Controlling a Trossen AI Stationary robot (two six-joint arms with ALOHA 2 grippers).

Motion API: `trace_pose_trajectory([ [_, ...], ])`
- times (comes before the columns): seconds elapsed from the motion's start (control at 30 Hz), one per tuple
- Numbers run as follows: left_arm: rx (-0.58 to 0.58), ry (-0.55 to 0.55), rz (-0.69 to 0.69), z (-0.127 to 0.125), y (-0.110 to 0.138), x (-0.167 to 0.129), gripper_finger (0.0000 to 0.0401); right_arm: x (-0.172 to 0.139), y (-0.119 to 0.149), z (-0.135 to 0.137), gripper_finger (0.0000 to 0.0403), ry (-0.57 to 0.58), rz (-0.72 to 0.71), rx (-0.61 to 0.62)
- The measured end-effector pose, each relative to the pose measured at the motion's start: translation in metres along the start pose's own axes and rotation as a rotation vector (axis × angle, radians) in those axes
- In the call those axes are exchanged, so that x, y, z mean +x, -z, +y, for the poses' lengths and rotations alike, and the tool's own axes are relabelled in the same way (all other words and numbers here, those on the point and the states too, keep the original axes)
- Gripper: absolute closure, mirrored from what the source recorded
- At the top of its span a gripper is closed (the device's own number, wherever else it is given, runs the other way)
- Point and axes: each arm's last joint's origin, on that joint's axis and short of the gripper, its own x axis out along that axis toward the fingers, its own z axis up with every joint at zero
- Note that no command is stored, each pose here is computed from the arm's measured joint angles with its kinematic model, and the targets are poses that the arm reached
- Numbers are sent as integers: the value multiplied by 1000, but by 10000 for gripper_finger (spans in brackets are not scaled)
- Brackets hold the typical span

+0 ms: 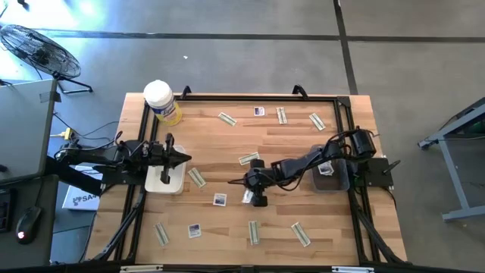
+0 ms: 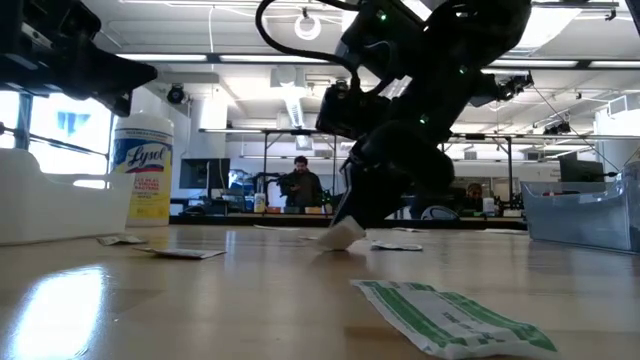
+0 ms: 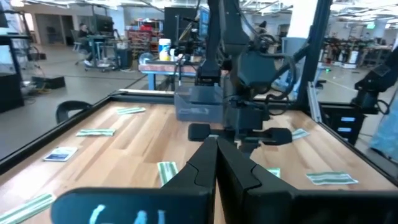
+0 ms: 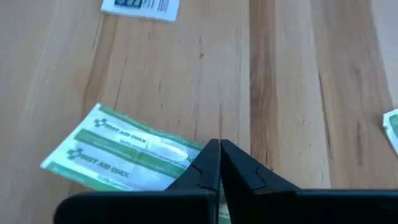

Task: Pick & Place First Aid Supplies
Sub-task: Put the green bandage into the white bin

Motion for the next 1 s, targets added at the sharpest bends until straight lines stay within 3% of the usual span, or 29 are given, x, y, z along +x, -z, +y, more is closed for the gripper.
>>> trace_pose_trajectory([
  [0.27, -11, 5, -1, 0, -1, 0, 400, -33, -29, -2, 401, 106, -195, 9],
  [0.5, -37, 117, -100, -4, -4, 2, 400, -53, -54, 12, 402, 201, -422, -231],
  [0.67, -100, 113, -97, -4, -5, 7, 397, -59, -65, 15, 401, 263, -548, -309],
  [0.77, -141, 111, -87, -5, -5, 11, 371, -63, -70, 15, 402, 283, -604, -336],
  [1.0, -243, 47, -30, -5, -2, 25, 260, -73, -91, 16, 402, 356, -646, -440],
])
